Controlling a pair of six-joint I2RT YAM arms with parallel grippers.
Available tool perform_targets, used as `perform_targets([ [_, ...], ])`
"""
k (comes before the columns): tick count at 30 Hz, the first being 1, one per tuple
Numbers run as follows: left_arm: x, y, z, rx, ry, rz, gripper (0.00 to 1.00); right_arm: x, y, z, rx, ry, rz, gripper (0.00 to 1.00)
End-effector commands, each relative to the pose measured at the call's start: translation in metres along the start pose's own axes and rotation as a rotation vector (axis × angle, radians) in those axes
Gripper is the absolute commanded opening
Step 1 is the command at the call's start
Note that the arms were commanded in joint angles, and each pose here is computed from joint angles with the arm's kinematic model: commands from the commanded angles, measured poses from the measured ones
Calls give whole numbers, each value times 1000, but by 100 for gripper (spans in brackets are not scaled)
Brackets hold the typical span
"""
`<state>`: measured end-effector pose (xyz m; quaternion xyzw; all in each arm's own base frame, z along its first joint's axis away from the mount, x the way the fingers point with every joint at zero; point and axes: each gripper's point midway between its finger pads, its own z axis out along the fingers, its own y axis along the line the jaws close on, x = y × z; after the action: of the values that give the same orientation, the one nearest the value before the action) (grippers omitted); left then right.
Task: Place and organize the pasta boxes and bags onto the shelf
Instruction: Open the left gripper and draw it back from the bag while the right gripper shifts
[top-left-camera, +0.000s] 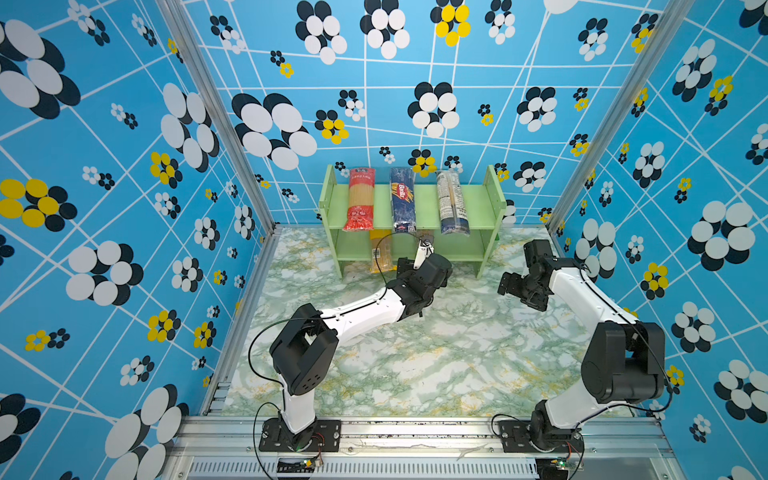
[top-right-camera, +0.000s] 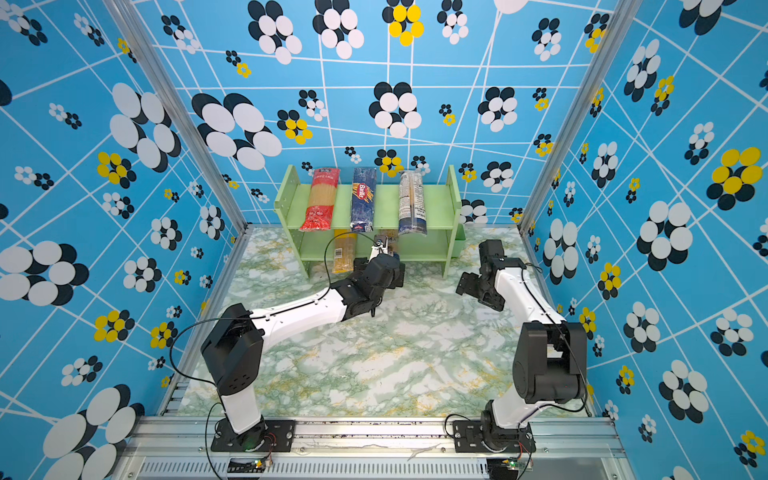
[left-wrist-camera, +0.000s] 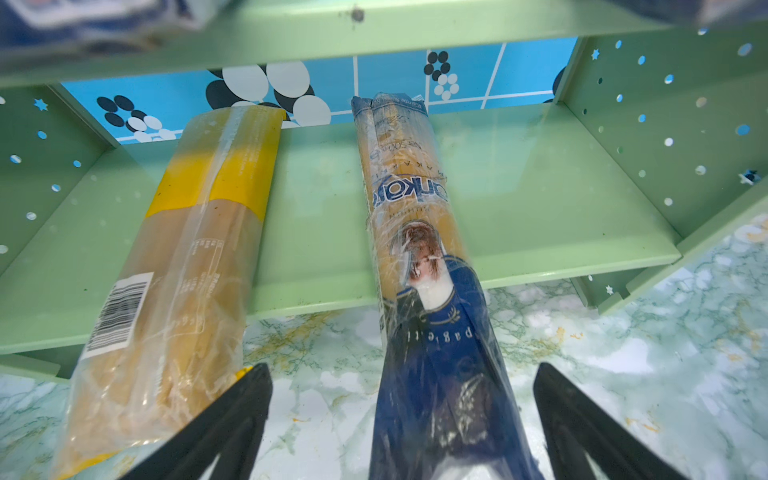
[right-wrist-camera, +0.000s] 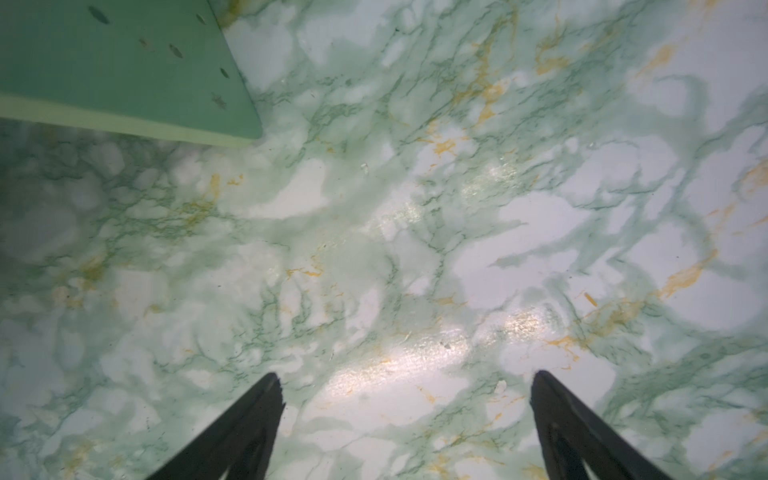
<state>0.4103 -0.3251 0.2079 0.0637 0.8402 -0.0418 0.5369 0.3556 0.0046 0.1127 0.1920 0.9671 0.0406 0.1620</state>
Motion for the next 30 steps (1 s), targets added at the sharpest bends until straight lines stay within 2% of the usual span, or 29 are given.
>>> perform_targets([
  [1,-1,2,-22,55,13,-13,99,5,7,-12,-65,-4,16,95],
  [6,7,9,-39,107,30,-30,99,11,11,-19,-106,-16,-5,95],
  [12,20,14,-54,171,59,6,99,13,15,-28,-138,-32,-47,95],
  [20,54,44,-63,130,112,87,99,10,23,-42,-196,-99,-122,95],
  [25,62,58,-74,124,124,149,99,7,23,-46,-198,-131,-162,96],
  [30,65,78,-85,117,99,144,99,7,21,-44,-186,-133,-178,96],
])
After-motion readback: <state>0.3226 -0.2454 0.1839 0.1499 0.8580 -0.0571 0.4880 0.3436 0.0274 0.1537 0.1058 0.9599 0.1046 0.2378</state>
